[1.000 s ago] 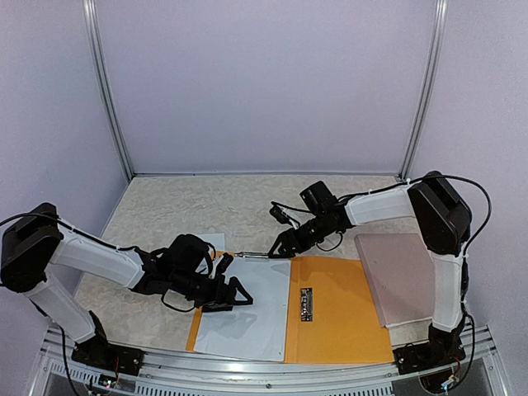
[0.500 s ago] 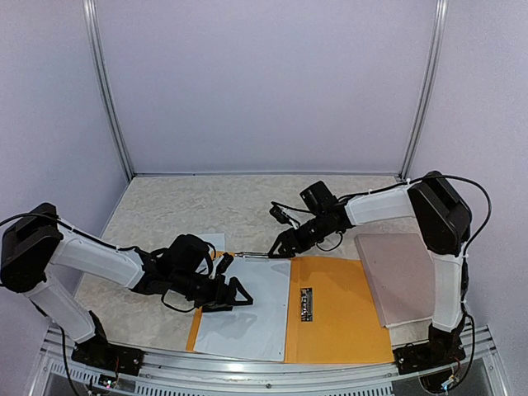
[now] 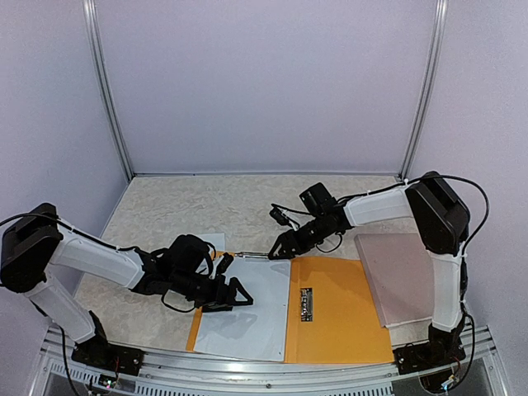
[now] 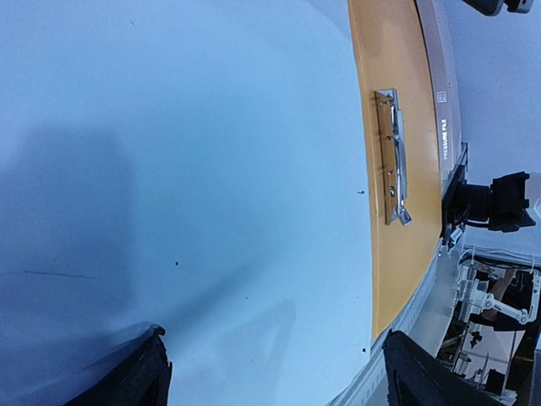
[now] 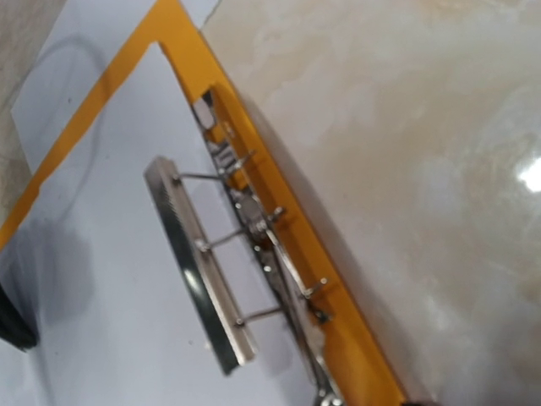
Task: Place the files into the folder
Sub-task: Close the spring clip on the folder.
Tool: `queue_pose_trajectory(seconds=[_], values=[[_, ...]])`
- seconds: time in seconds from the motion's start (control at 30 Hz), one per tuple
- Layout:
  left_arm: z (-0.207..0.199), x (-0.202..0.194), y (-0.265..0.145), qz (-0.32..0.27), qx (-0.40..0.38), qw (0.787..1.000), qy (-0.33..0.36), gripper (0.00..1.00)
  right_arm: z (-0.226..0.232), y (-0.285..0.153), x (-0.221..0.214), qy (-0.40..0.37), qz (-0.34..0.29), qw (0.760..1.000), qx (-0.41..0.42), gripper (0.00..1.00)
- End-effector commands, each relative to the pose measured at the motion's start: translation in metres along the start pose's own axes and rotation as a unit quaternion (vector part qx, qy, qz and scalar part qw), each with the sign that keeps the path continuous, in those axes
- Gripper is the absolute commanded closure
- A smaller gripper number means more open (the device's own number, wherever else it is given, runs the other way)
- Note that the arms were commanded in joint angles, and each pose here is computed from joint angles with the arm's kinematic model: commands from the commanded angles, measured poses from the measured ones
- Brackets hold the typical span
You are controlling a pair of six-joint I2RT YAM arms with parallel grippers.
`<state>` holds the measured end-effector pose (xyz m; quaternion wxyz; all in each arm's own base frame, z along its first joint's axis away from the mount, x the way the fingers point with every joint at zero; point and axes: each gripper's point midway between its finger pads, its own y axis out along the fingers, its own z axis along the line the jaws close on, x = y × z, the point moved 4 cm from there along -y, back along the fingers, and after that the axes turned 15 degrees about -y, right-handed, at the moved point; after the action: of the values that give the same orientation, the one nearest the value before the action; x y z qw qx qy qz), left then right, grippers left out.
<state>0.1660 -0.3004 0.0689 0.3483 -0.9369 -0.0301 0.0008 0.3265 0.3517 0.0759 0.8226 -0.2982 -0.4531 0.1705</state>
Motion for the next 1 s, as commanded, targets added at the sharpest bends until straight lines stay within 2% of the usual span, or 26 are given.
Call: queue_pose_trajectory(seconds=[0.0,0.33,0.97], values=[[0.021,-0.006,0.001,0.002,0.051,0.999,-0.016,0.16,-0.001,0.012,-0.011,0.008,0.011,1.000,0.011,0.36],[0.023,-0.007,0.001,0.001,0.056,0.998,-0.016,0.16,0.010,0.021,-0.007,0.009,0.000,0.999,0.039,0.37],[0.024,-0.007,-0.001,-0.003,0.063,0.998,-0.015,0.16,0.028,-0.002,0.029,-0.009,-0.040,0.998,0.052,0.37]])
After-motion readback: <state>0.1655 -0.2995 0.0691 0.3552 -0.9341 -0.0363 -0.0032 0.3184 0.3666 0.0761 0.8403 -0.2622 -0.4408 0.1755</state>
